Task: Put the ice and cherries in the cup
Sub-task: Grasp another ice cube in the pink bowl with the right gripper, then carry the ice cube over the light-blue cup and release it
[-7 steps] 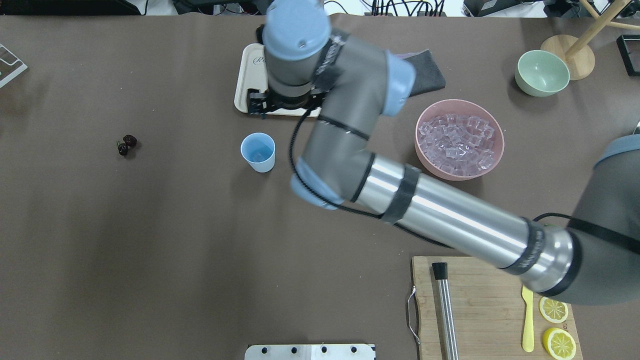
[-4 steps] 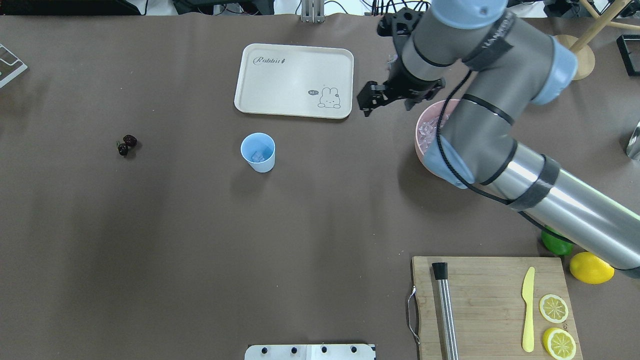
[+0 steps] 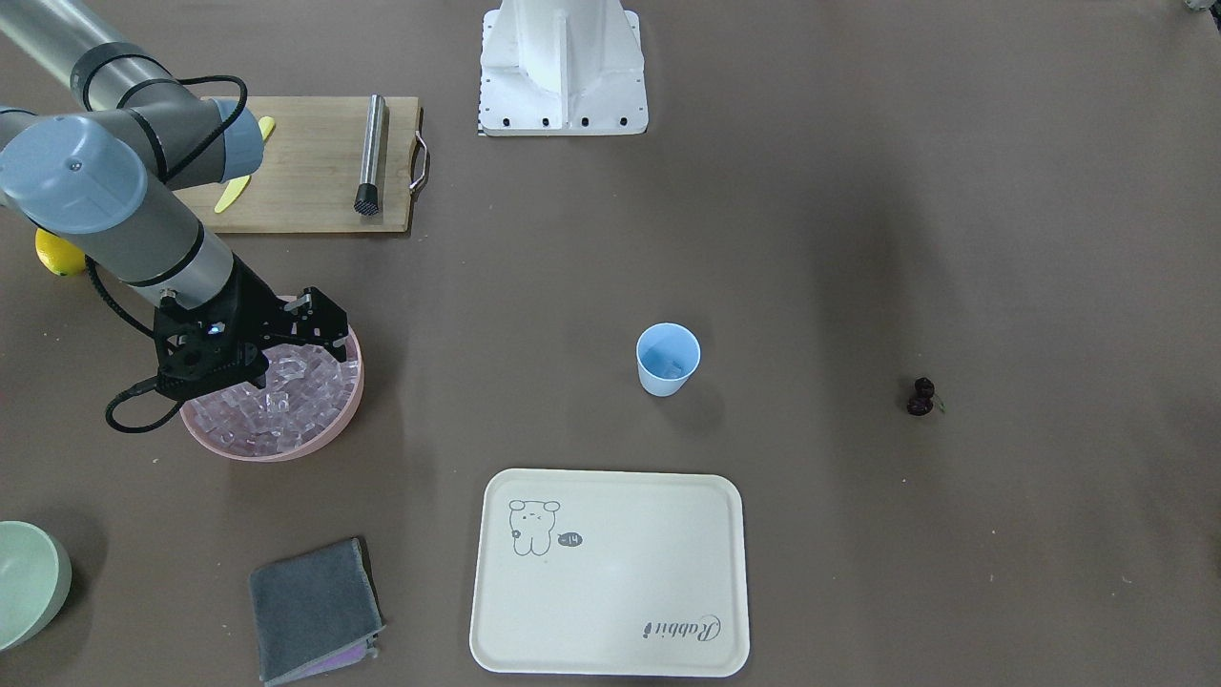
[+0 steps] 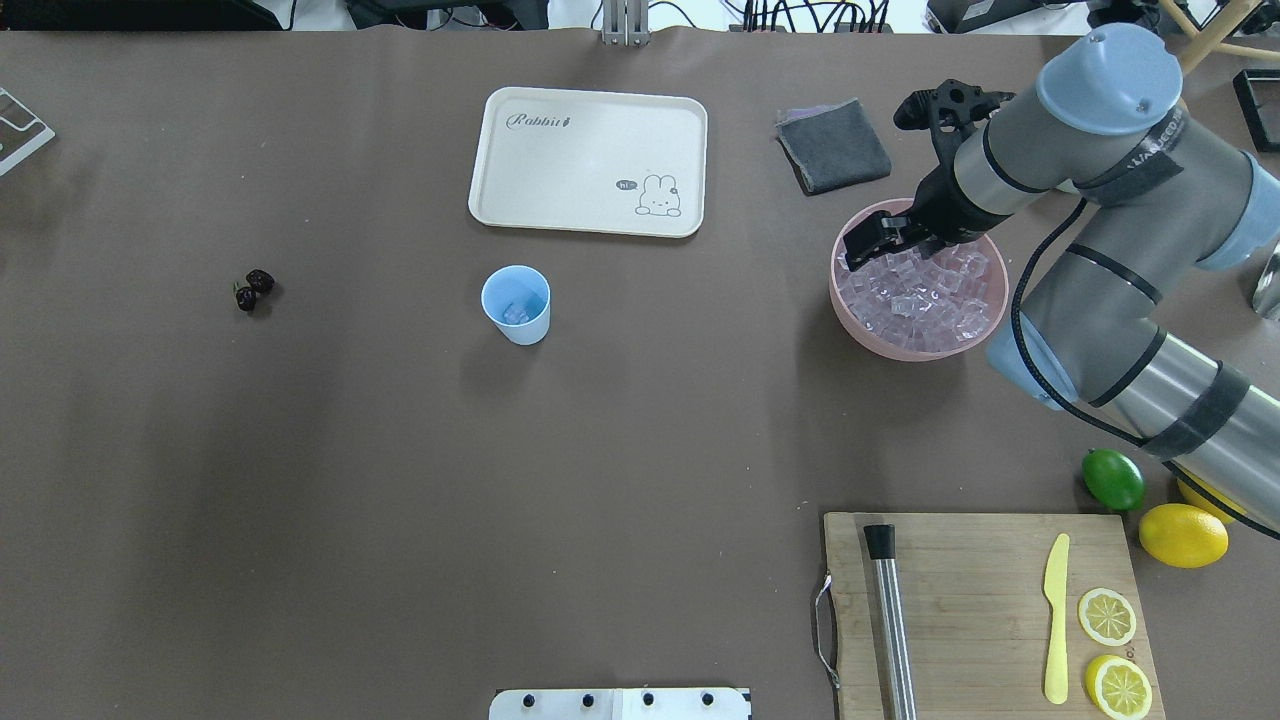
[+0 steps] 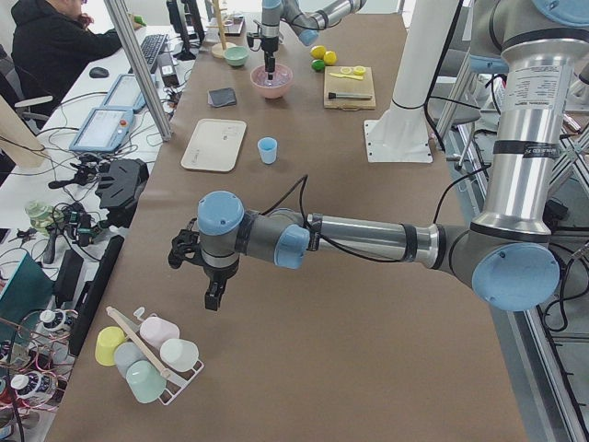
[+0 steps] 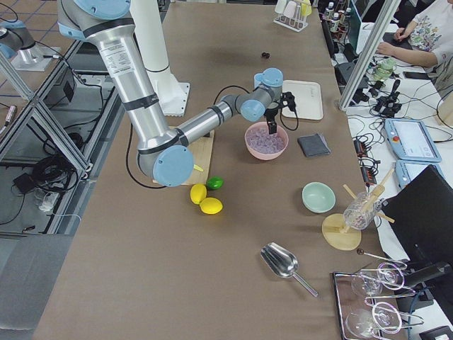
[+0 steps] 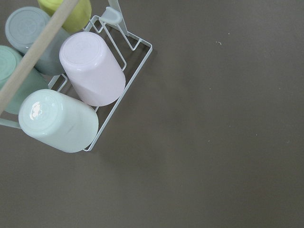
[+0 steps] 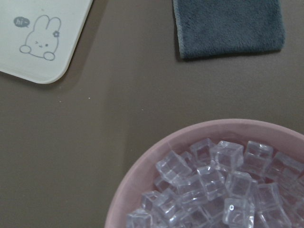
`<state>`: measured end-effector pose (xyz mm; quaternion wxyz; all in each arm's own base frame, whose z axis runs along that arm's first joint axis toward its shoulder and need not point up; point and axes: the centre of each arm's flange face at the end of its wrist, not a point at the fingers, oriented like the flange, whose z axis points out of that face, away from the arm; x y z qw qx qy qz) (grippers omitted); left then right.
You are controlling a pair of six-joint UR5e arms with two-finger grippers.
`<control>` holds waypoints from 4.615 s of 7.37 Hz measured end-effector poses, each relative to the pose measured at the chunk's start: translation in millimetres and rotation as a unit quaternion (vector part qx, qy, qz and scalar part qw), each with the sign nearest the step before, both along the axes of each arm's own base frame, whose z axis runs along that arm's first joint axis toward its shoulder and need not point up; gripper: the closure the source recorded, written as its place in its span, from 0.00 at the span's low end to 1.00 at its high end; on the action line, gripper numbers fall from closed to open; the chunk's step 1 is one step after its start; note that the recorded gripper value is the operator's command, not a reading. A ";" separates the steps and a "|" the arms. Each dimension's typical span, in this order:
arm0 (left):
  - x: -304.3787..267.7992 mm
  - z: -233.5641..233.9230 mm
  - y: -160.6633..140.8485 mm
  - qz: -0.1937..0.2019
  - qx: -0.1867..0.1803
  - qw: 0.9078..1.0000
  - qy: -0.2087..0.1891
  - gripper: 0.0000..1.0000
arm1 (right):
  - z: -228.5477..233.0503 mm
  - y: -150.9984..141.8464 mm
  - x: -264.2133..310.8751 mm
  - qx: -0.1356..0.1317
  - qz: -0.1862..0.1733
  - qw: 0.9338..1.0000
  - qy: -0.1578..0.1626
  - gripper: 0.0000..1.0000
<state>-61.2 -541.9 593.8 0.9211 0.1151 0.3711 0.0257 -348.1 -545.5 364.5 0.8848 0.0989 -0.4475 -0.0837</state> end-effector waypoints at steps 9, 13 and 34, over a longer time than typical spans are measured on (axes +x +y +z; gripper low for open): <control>0.1 -4.3 -0.4 0.000 0.004 1.000 0.000 0.02 | 36.4 15.4 -26.6 0.011 -0.017 0.999 0.035 0.55; 0.2 -3.9 -0.1 0.000 0.004 1.000 0.000 0.02 | 35.6 16.4 -25.3 0.012 -0.016 0.999 0.034 0.78; 0.0 5.5 5.4 0.001 -0.004 1.000 0.000 0.02 | -308.1 21.9 -299.9 0.035 0.102 0.993 0.051 0.02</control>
